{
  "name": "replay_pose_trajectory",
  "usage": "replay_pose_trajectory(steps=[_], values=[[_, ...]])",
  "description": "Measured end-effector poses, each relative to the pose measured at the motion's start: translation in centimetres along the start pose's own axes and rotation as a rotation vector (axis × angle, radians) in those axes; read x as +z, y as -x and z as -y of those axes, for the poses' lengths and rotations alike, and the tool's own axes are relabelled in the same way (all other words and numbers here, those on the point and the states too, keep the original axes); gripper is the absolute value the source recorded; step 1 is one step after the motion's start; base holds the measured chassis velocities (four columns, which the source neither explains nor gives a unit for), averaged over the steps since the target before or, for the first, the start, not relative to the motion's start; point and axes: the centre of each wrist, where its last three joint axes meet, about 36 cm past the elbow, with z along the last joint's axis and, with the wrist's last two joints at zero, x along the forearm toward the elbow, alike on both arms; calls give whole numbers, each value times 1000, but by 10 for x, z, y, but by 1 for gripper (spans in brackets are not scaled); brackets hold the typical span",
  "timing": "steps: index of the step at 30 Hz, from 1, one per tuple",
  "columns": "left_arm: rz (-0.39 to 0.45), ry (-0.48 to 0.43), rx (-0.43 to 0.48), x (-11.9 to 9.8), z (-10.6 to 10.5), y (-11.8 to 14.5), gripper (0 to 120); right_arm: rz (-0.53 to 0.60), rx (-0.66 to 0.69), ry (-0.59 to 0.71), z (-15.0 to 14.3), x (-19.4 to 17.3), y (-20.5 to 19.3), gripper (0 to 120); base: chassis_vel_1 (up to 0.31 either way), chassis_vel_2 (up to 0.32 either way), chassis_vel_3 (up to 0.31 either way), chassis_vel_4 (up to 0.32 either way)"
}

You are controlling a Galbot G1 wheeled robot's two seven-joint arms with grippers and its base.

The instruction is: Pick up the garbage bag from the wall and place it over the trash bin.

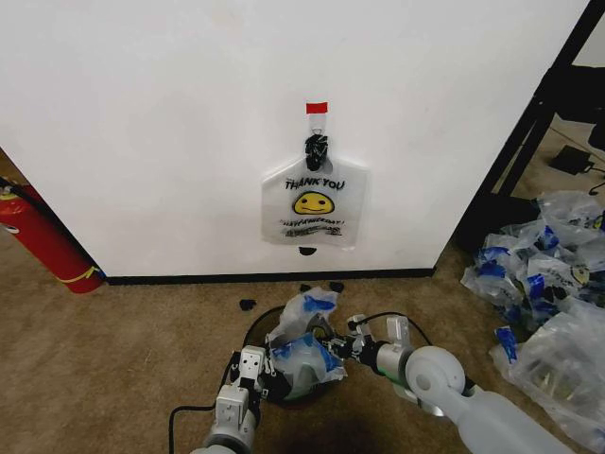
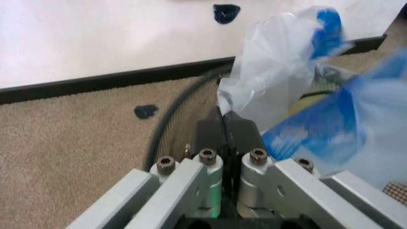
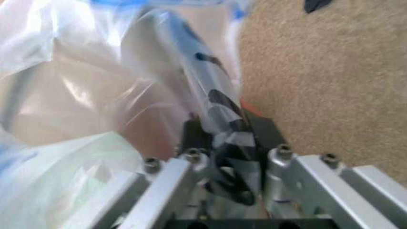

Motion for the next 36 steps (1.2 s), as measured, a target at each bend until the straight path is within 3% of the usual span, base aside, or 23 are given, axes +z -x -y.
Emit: replay_pose_trajectory(steps=[3,10,16,23,36], values=[[14,-12,14,-3,4,-7,0,92,63,34,-18,12,-3,1,0,0,0,0],[60,-28,34,-10,11,-22,0,323,97,162,-44,40,-5,1,0,0,0,0],[147,12,9,-8,9,-22,0,494,175,251,-54,64,-7,1,0,0,0,0],[203,51,-12,-11,4,-17,0,549,259,201,-52,79,-15,1,0,0,0,0],[216,174,-52,-9,-27,0,0,541,272,139,-47,48,-37,1,0,0,0,0]])
